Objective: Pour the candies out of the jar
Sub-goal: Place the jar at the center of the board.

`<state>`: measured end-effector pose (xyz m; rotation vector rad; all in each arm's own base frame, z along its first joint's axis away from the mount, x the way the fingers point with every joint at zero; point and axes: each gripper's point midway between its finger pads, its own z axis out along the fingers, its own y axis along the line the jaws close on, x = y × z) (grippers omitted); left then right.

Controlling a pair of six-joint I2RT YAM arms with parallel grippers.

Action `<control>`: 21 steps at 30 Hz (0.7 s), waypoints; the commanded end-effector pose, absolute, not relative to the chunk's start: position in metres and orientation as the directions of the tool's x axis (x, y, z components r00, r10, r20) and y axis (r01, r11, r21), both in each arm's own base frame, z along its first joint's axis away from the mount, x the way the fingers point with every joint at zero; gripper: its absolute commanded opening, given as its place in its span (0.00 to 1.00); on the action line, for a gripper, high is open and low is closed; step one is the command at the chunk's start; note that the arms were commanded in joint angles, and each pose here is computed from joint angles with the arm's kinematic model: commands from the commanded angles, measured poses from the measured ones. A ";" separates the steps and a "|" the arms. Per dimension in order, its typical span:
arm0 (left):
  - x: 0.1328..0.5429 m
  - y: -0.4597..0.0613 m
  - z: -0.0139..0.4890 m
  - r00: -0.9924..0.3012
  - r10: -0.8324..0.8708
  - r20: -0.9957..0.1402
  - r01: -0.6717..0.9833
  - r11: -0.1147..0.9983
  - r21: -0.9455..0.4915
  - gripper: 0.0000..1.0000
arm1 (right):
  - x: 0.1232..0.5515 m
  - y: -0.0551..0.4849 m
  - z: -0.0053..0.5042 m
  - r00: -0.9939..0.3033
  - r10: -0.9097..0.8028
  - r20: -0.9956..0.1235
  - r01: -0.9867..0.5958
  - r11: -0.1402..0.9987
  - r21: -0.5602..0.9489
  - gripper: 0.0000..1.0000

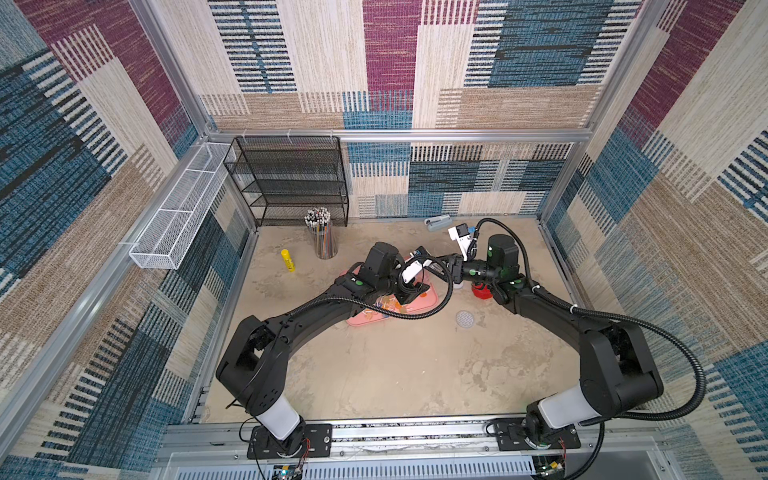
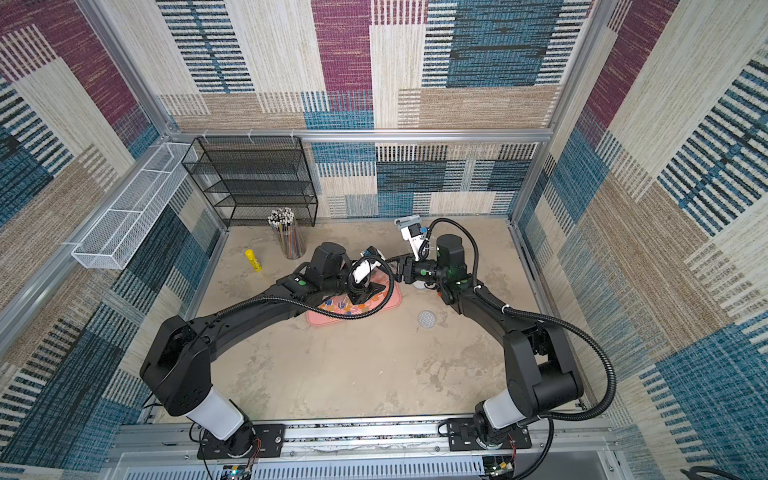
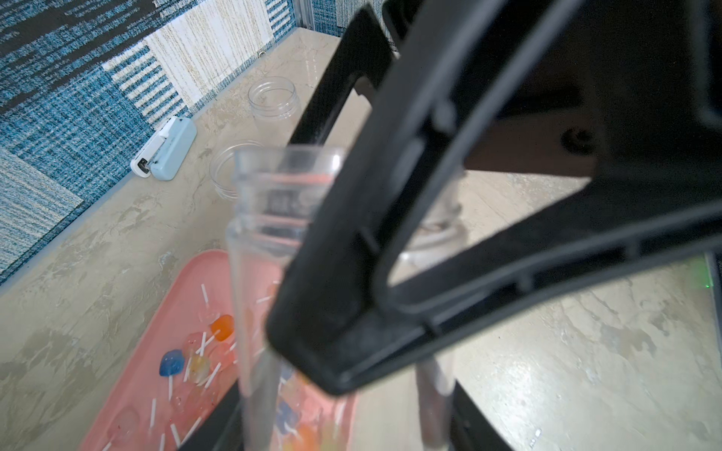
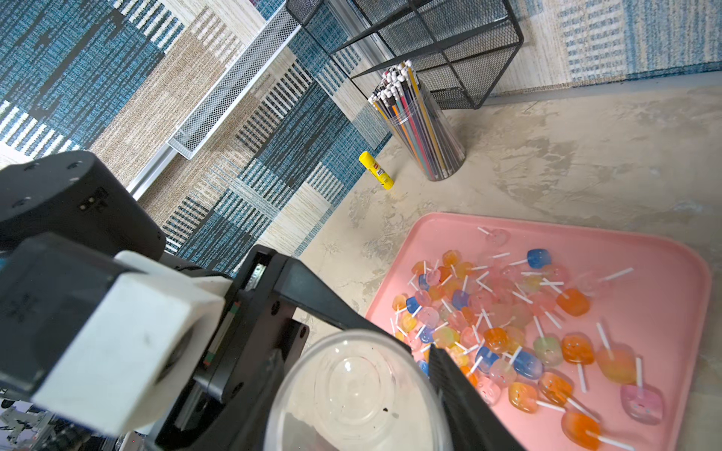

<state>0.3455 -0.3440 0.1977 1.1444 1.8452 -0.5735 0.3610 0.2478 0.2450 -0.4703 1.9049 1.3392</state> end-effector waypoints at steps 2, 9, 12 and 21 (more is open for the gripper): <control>0.345 -0.347 0.205 -0.197 0.458 -0.867 0.880 0.472 0.049 0.96 | 0.364 0.245 0.255 -0.609 0.138 -0.781 -0.685 0.405 0.605 0.52; 0.353 -0.328 0.202 -0.217 0.450 -0.866 0.837 0.542 0.072 0.99 | 0.385 0.217 0.239 -0.571 0.131 -0.810 -0.594 0.615 0.518 0.52; 0.361 -0.308 0.199 -0.251 0.421 -0.872 0.797 0.601 0.061 0.99 | 0.398 0.191 0.228 -0.544 0.130 -0.829 -0.493 0.750 0.441 0.52; 0.406 -0.225 0.193 -0.403 0.261 -0.877 0.500 0.865 0.028 0.99 | 0.401 0.141 0.202 -0.492 0.040 -0.870 -0.313 0.924 0.219 0.52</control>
